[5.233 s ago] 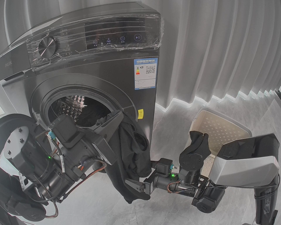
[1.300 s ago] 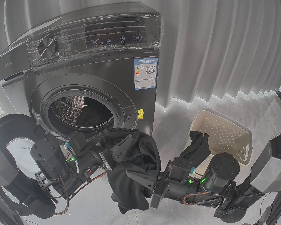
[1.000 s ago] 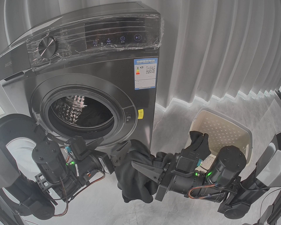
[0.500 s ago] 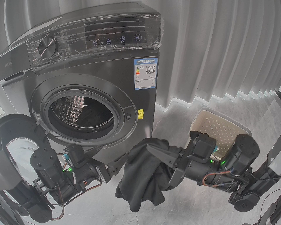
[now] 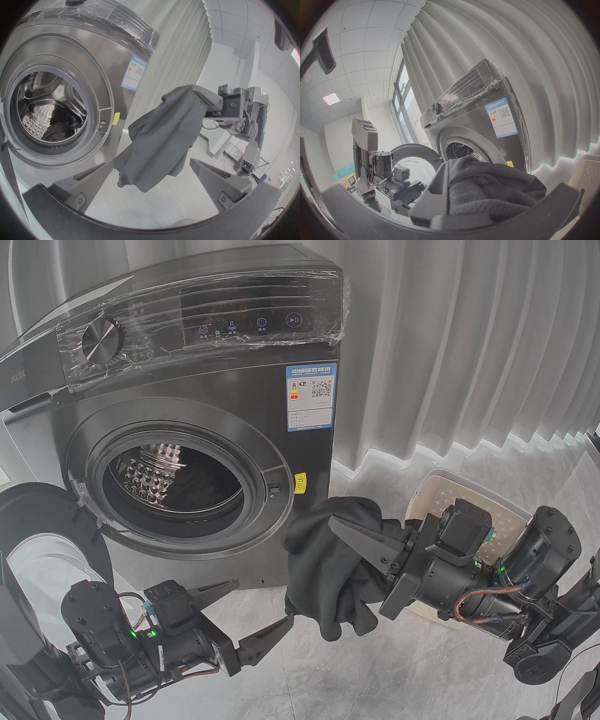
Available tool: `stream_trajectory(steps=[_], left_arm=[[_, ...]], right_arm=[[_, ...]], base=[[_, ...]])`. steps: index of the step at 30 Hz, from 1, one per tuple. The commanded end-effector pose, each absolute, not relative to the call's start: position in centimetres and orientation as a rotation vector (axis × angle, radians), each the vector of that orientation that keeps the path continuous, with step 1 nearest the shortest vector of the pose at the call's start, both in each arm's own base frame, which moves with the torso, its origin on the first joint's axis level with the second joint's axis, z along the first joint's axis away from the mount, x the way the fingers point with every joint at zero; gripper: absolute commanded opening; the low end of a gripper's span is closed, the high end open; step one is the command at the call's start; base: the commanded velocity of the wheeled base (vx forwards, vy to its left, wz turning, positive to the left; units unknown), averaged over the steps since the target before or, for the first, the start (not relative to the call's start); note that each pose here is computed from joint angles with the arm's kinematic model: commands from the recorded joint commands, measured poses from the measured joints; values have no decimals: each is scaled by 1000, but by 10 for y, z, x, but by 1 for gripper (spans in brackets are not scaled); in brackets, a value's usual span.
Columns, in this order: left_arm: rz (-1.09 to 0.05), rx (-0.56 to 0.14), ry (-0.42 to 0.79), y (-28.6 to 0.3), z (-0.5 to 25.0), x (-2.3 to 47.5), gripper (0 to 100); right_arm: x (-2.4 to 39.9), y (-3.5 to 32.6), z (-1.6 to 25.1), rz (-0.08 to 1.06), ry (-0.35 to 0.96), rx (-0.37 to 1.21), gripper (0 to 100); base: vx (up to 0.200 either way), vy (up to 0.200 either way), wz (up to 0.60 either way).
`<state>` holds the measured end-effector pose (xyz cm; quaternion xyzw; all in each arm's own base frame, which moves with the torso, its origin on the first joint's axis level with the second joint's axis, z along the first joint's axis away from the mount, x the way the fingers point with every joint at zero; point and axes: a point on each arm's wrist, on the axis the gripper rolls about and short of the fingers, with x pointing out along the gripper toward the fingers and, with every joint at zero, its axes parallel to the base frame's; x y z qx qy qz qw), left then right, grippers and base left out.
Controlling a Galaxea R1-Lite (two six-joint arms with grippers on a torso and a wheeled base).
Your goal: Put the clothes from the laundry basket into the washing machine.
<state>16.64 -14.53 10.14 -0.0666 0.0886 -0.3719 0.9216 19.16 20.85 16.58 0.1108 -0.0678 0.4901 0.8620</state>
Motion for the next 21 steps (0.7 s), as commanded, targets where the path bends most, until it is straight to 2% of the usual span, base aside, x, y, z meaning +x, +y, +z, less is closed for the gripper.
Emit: stream_trajectory(steps=[1, 10, 21], left_arm=[[-807, -119, 190, -155, 98, 163, 100], [-822, -54, 232, -169, 81, 170, 100], [-867, -76, 179, -204, 80, 192, 100]], right_arm=[[190, 212, 166, 1040, -141, 244, 0], [191, 216, 170, 1046, -158, 253, 0], [192, 220, 169, 1041, -154, 259, 0]], base=[[0, 0, 0], [0, 0, 0], [0, 0, 0]])
